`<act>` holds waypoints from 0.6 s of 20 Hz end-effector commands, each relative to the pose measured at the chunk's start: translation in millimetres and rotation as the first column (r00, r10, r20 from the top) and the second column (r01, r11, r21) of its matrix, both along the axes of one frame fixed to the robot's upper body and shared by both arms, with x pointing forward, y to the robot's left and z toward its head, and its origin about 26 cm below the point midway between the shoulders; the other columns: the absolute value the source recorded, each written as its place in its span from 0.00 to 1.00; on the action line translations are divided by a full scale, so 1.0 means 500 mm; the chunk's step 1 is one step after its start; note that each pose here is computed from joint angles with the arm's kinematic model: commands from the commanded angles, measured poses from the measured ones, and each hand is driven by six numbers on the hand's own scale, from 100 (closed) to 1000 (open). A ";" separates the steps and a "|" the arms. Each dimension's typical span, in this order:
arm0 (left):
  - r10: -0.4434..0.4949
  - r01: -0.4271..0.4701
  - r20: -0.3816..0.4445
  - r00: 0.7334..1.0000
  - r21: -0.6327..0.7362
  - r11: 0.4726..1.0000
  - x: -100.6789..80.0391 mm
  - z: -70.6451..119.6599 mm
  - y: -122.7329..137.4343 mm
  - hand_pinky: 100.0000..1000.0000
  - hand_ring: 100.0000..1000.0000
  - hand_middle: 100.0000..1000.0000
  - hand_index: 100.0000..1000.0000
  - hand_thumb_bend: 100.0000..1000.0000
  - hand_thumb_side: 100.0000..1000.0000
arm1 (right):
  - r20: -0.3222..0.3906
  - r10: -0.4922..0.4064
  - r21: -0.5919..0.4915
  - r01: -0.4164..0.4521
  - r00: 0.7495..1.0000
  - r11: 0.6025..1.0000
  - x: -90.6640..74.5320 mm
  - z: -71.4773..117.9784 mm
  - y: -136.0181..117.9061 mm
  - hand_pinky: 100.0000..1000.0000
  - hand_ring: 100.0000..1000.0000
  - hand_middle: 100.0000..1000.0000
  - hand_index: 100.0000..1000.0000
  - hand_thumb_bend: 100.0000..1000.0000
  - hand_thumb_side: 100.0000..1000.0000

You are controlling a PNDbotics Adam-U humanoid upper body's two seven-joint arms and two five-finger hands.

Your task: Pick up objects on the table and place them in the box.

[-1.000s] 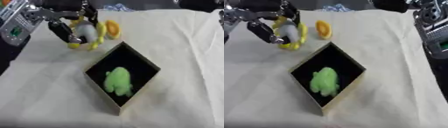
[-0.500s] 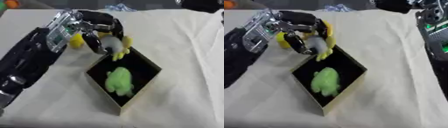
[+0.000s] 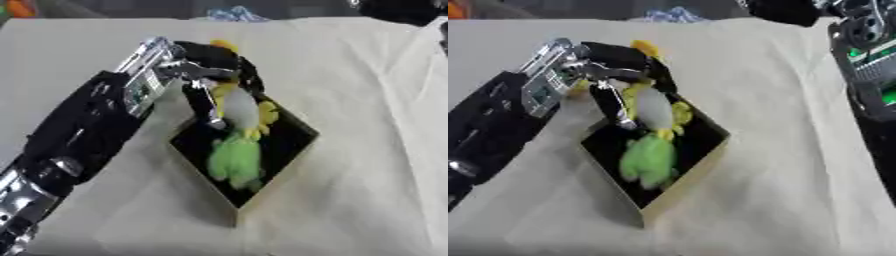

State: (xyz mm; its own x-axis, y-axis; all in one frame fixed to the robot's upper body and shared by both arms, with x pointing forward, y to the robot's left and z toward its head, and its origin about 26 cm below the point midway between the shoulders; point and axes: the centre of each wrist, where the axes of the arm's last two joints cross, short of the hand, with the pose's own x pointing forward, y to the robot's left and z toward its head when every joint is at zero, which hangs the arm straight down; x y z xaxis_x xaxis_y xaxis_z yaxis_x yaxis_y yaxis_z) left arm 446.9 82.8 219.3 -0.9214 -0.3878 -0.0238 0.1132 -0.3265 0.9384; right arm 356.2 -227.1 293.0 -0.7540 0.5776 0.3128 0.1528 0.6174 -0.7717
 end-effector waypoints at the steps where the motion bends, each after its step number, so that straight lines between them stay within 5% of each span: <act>1: -0.019 0.018 0.056 0.998 0.019 1.000 0.002 0.037 0.019 0.84 0.81 0.82 0.94 0.54 0.43 | 0.033 0.000 0.006 0.000 0.999 1.000 -0.009 0.020 -0.005 0.88 0.86 0.63 0.79 0.00 0.23; 7: 0.008 0.003 0.119 0.993 -0.097 0.995 -0.016 0.095 0.056 0.82 0.78 0.77 0.87 0.35 0.38 | 0.030 -0.007 0.007 0.007 1.000 1.000 -0.009 0.017 -0.008 0.88 0.86 0.63 0.79 0.00 0.23; 12: 0.133 -0.086 0.173 0.976 -0.253 0.964 -0.040 0.182 0.156 0.80 0.75 0.72 0.84 0.28 0.31 | 0.033 -0.019 0.009 0.019 0.999 1.000 -0.010 0.017 -0.013 0.88 0.86 0.64 0.79 0.00 0.23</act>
State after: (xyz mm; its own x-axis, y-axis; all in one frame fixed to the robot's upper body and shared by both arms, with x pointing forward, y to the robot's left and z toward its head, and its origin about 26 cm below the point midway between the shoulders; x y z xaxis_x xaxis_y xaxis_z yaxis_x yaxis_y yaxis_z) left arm 432.2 143.6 286.1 -0.8799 -0.4717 -0.0579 -0.0020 -0.1182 0.9930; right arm 355.8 -229.2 290.8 -0.7466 0.5814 0.3234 0.1547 0.6245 -0.7655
